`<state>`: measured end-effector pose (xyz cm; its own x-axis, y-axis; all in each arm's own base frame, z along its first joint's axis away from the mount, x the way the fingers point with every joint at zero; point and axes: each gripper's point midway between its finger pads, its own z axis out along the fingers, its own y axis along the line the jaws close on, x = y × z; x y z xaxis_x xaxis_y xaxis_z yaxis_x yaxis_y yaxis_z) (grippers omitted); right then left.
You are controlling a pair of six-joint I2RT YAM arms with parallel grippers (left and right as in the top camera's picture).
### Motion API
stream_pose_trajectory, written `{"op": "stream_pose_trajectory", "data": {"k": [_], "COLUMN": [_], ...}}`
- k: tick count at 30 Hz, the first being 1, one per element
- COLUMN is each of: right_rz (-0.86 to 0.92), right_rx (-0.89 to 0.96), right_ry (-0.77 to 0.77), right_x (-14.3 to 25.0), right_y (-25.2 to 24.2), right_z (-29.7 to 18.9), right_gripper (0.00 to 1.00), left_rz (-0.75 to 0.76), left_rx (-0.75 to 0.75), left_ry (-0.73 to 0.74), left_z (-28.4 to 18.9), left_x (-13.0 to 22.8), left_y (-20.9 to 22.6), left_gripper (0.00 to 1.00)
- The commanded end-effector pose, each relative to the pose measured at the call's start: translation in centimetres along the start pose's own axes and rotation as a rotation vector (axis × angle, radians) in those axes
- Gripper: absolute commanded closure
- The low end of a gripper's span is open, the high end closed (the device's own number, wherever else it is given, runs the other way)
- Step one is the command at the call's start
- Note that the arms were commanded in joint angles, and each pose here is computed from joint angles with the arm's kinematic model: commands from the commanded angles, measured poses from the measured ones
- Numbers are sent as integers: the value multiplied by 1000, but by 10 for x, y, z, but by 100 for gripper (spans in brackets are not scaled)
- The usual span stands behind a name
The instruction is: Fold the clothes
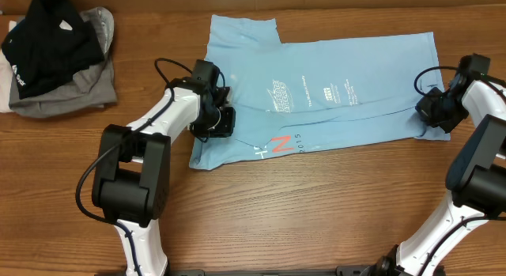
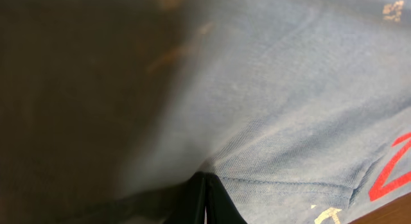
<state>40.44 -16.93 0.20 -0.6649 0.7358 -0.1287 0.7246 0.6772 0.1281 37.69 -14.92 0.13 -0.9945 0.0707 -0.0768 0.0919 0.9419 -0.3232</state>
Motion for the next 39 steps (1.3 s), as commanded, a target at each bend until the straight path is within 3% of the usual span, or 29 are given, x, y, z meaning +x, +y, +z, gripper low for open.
{"op": "stream_pose_trajectory", "data": {"k": [1, 8, 14, 29, 34, 39], "right_rz": [-2, 11, 11, 40, -101, -174], "right_rx": [33, 66, 71, 67, -77, -33], "right_ry": [56, 128, 142, 252, 305, 288], "right_x": [18, 36, 43, 76, 94, 104], "right_y": [-8, -15, -16, -17, 16, 21], "right_z": [15, 8, -18, -52, -63, -44], "right_gripper": [96, 96, 96, 96, 96, 96], "left_rz": [-120, -274, -325, -216, -152, -139], "left_rx": [-161, -240, -237, -229, -223, -221], "left_ry": [35, 32, 4, -88, -133, -140], "left_z": [6, -15, -30, -92, -101, -99], "left_x": [7, 12, 4, -52, -69, -71], "left_y": [61, 125, 146, 105, 88, 83], "left_gripper": [96, 96, 96, 96, 90, 88]}}
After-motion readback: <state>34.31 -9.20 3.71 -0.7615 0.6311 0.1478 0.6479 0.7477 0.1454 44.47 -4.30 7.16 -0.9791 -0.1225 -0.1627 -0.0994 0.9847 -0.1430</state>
